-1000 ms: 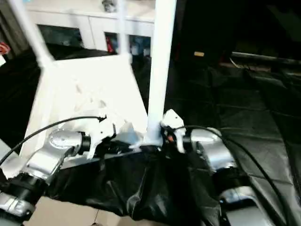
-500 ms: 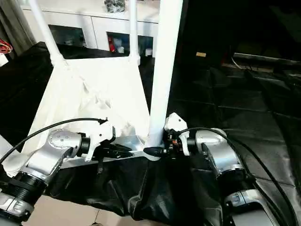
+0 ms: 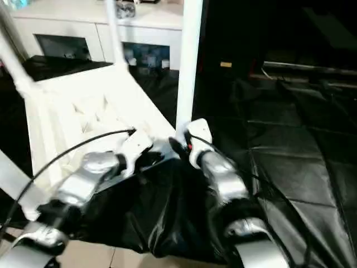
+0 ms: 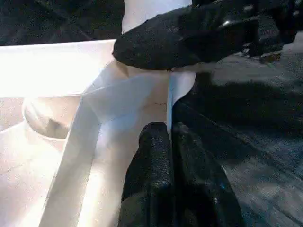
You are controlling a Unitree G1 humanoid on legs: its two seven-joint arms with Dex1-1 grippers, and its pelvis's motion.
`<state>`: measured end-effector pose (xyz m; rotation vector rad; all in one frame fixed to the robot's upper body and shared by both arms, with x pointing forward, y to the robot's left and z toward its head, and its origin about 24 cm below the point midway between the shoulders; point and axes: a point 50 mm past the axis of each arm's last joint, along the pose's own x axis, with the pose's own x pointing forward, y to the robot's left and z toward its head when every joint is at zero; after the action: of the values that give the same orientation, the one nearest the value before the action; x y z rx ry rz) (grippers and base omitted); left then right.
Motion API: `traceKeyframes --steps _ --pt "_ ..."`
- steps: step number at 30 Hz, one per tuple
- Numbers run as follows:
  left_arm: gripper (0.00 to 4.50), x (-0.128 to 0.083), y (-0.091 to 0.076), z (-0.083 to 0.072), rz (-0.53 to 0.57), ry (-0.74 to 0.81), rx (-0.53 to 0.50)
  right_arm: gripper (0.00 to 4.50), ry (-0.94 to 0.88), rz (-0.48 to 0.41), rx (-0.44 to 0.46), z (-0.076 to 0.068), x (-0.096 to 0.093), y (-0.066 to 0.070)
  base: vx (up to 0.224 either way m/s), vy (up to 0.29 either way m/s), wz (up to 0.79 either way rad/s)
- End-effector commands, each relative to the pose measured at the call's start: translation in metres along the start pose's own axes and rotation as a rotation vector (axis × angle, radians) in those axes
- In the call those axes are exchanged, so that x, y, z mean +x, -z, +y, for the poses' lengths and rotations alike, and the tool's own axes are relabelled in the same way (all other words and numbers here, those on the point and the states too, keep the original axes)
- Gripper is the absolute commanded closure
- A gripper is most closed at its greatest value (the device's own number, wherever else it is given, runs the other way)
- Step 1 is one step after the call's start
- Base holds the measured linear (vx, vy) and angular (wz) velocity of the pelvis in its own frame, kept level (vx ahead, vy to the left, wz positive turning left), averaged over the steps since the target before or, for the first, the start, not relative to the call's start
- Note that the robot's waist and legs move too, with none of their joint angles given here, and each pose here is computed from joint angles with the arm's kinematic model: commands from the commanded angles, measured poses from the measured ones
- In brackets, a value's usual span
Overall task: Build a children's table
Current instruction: Rotate leg to tighten
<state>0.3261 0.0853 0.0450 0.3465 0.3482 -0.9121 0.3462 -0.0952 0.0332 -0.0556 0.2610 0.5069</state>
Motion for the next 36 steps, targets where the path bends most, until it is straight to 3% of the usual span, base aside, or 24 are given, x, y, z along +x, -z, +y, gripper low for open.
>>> traceKeyframes --steps 1,4,8,13,16,21,23,28,36 --pt "4.5 0.015 -0.028 -0.012 -0.109 0.018 0.033 1.86 -0.177 0.034 -0.015 0.047 0.013 0.007 0.0 0.0 0.0" --pt "4.5 0.011 -0.029 -0.012 -0.121 0.05 0.041 1.14 -0.221 -0.012 0.02 0.046 0.013 0.001 0.0 0.0 0.0" --pt "4.5 0.004 -0.027 -0.011 -0.132 0.095 0.06 0.9 -0.276 -0.026 0.012 0.039 0.009 -0.002 0.0 0.0 0.0" --pt "4.5 -0.012 -0.02 -0.009 -0.144 0.2 0.097 0.49 -0.369 -0.019 -0.102 0.018 -0.003 -0.005 0.0 0.0 0.0" --pt "4.5 -0.025 -0.015 -0.008 -0.146 0.293 0.124 0.49 -0.447 -0.016 -0.164 0.0 -0.015 -0.009 0.0 0.0 0.0" --pt "4.5 -0.034 -0.011 -0.004 -0.131 0.331 0.14 0.49 -0.553 0.006 -0.208 -0.01 -0.027 -0.009 0.0 0.0 0.0" --pt "4.5 -0.039 -0.009 0.0 -0.122 0.351 0.146 0.49 -0.673 0.041 -0.245 -0.016 -0.039 -0.008 0.0 0.0 0.0" --pt "4.5 -0.048 -0.005 0.004 -0.098 0.415 0.141 0.49 -0.801 0.075 -0.275 -0.023 -0.055 -0.009 0.0 0.0 0.0" --pt "4.5 -0.052 -0.003 0.003 -0.084 0.472 0.137 1.13 -0.856 0.093 -0.253 -0.018 -0.059 -0.006 0.0 0.0 0.0"
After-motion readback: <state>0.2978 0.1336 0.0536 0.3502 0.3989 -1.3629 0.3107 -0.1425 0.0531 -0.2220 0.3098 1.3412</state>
